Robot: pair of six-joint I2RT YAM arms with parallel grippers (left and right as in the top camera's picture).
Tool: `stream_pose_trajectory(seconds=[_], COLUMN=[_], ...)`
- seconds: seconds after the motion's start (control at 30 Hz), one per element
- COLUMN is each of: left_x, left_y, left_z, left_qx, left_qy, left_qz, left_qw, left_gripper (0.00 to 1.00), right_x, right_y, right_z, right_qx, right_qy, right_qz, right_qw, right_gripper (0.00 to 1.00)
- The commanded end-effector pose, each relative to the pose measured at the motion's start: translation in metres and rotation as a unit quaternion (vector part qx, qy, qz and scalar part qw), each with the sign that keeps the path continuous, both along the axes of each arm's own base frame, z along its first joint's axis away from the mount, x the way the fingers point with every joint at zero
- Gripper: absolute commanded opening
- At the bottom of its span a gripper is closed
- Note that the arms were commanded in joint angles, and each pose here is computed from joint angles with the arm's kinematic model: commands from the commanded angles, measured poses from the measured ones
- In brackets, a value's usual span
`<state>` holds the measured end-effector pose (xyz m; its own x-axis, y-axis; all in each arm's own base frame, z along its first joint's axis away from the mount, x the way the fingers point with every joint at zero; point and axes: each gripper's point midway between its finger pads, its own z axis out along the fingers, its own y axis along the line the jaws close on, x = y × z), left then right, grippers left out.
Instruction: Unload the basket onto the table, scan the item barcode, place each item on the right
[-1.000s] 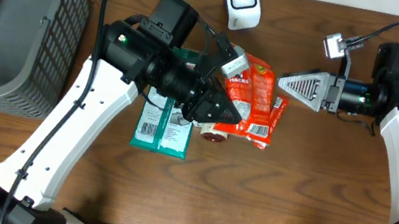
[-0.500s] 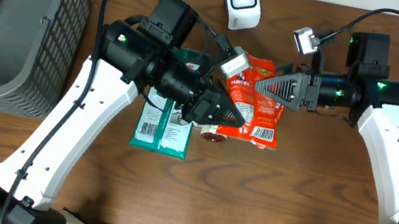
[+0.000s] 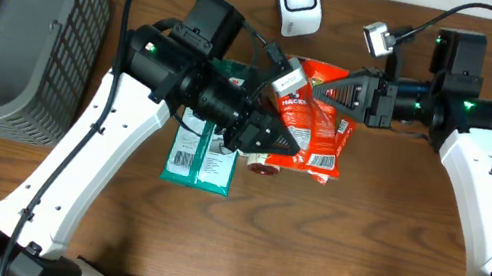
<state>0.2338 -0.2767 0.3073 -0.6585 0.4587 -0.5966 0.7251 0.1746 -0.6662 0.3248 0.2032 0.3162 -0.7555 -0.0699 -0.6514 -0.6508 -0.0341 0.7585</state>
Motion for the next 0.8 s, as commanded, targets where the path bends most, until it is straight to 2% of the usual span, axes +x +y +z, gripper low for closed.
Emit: stream_pose_trajectory(seconds=[0.0,0.03,0.1,0.27,0.43,0.6,0.67,0.77], left_x=[0.005,0.007,0.011,0.020,0.044,0.065,0.080,0.098], left_y=[0.002,0.004,0.006,0.011,0.031,0.056,0.076,0.103], left_z=[-0.008,-0.011,-0.015,-0.018,-0.026,-0.029,-0.032,-0.041], left_qx=[0.023,0.032,0.045,0.055,0.087,0.101,0.115,0.150], left_qy=[-0.022,-0.026,-0.032,-0.044,-0.064,-0.055,-0.037,-0.004], left_qz=[0.006,0.010,0.017,0.032,0.075,0.125,0.173,0.250], left_qw=[0.999,0.999,0.998,0.997,0.991,0.985,0.977,0.957], left_gripper=[0.50,0.59,0.64,0.66,0.69,0.69,0.69,0.69], right_x=[-0.004,-0.002,0.006,0.029,0.051,0.063,0.068,0.085], right_y=[0.000,-0.001,-0.003,-0.010,-0.019,-0.026,-0.031,-0.049], right_z=[0.012,0.012,0.006,-0.014,-0.034,-0.042,-0.043,-0.057], right_qx=[0.008,0.006,-0.012,-0.072,-0.133,-0.162,-0.176,-0.244], right_qy=[-0.030,-0.036,-0.038,-0.039,-0.043,-0.047,-0.042,-0.013], right_qz=[0.006,0.002,-0.020,-0.086,-0.149,-0.181,-0.200,-0.268], right_qw=[1.000,0.999,0.999,0.993,0.979,0.969,0.963,0.932], right_gripper=[0.01,0.01,0.01,0.01,0.01,0.01,0.01,0.01])
